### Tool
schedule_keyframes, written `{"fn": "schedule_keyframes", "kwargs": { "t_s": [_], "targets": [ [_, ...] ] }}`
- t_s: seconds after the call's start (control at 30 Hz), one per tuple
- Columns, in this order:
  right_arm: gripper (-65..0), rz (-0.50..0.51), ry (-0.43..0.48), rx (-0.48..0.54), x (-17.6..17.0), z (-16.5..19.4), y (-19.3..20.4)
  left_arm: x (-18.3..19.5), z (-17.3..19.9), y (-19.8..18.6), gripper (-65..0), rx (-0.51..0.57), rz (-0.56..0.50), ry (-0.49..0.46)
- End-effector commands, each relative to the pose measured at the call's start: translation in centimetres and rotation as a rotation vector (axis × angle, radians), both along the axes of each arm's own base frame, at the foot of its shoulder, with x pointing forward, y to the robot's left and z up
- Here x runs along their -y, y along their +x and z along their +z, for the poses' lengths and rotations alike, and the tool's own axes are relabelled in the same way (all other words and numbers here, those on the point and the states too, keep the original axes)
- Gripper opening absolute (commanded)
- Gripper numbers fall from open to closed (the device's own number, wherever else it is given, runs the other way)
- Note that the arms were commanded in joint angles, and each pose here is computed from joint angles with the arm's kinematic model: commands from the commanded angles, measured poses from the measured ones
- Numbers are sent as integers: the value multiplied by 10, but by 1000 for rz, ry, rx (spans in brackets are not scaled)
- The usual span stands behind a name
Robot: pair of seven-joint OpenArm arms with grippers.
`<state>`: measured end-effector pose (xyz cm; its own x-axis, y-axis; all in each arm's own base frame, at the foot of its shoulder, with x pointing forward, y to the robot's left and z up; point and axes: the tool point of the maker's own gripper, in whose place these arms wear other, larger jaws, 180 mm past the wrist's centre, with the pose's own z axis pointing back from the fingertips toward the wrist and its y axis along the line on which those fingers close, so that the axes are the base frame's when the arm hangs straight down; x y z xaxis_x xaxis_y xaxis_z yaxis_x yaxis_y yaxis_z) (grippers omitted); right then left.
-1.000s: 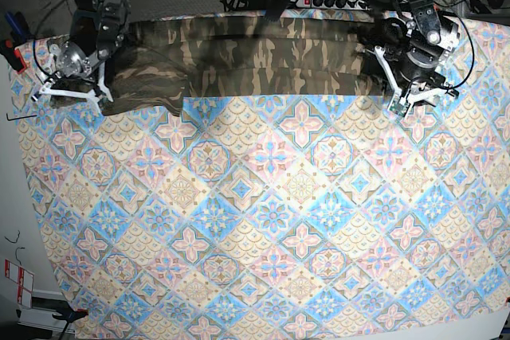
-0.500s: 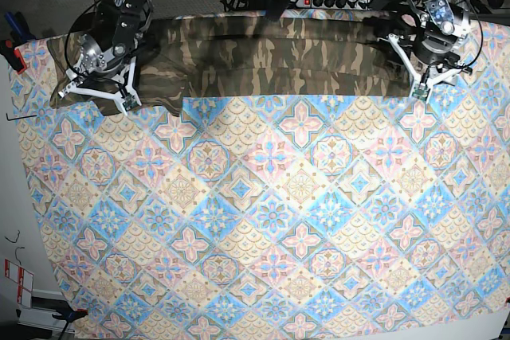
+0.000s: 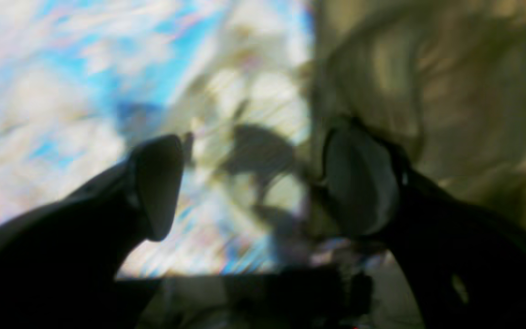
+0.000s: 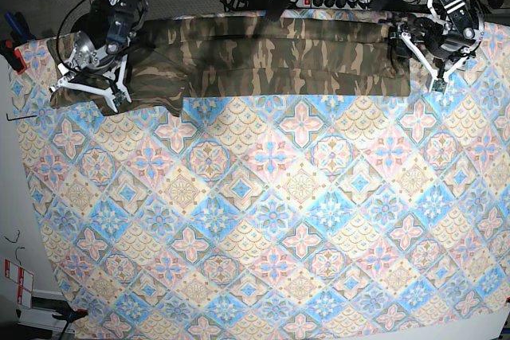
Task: Fold the T-shirt properly
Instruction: 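Adjust the left gripper's hold on the shirt's side edge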
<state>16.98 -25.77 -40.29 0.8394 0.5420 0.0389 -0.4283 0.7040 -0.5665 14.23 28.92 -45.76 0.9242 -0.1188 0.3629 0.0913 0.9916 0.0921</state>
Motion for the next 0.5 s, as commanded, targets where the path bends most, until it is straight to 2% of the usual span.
{"fn": "schedule_keyframes", "kwargs": {
  "t_s": [0.0, 0.27, 0.4, 0.47],
  "targets": [
    [-387, -2, -15, 26, 2, 7, 6, -3, 0, -1, -165, 5, 4, -12],
    [-387, -1, -16, 23, 2, 7, 5, 34, -14, -4, -165, 7, -44, -170],
    [-387, 0, -15, 22, 2, 6, 4, 54, -40, -21, -167, -69, -39, -255],
    [-387, 0, -15, 22, 2, 6, 4, 61, -50, -26, -189, -98, -37, -281]
  ]
}}
